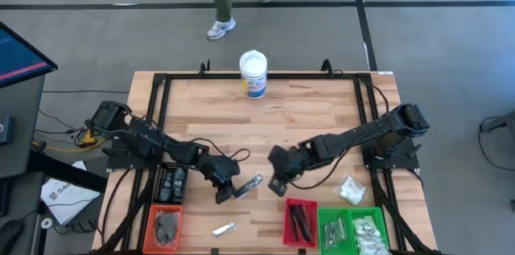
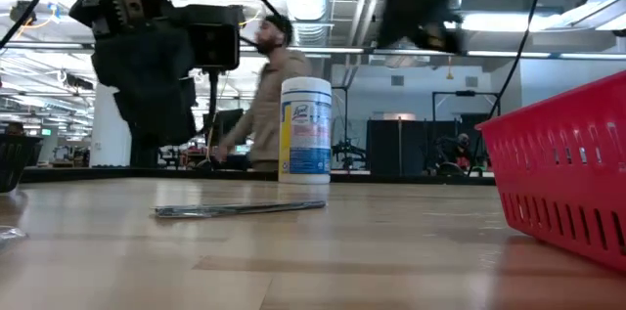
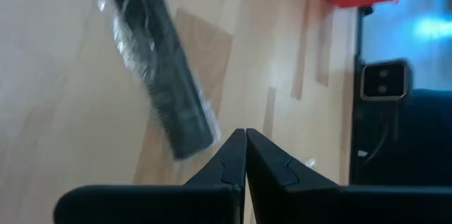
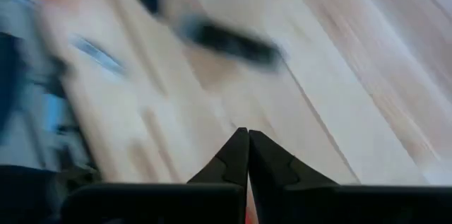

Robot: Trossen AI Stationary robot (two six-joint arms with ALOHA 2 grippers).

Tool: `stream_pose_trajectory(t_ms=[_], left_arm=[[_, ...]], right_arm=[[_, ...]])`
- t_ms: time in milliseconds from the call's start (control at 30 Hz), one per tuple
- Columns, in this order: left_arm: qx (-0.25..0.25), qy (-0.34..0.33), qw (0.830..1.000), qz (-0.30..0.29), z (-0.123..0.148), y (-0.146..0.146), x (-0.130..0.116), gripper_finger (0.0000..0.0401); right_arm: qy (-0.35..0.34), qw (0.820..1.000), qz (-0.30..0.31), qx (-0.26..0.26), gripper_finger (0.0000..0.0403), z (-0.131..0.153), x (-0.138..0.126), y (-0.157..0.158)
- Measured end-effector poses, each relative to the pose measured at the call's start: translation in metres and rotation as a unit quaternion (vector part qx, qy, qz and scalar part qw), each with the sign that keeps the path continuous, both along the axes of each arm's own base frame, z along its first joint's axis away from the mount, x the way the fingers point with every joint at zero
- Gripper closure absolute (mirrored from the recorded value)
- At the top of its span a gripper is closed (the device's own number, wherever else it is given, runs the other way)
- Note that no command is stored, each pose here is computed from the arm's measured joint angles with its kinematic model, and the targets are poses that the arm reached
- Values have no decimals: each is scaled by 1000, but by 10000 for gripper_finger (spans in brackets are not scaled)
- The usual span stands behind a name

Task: Pick & Place Travel size toiletries
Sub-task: Put the white cotton pack into the right green bin

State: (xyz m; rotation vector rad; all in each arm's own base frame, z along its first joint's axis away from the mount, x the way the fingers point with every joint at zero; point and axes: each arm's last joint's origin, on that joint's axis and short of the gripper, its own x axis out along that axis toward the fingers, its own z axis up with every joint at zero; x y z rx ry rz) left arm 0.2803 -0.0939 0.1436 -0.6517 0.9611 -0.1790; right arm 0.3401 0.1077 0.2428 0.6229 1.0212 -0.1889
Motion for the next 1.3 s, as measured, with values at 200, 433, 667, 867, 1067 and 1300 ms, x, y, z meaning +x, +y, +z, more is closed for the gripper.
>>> stream_pose_trajectory(t_ms=[200, 433, 667, 867, 1067, 1300], left_arm=[[9, -17, 1000, 13, 3, 1, 1, 399], [11, -24, 1000, 17, 5, 1, 2, 399], [10, -27, 999, 17, 5, 1, 2, 399], [8, -29, 999, 17, 6, 0, 3, 399], [6, -32, 999, 16, 6, 0, 3, 399], [6, -33, 999, 20, 7, 3, 4, 399]], right_arm=[[157, 987, -29, -28, 401, -12, -32, 6], [278, 957, -53, -70, 402, -15, -62, 12], [319, 946, -52, -18, 402, -37, -82, 24], [317, 940, -121, 33, 403, -41, -118, 31], [338, 920, -189, 54, 403, -44, -163, 28], [346, 907, -230, 65, 403, -68, -194, 21]])
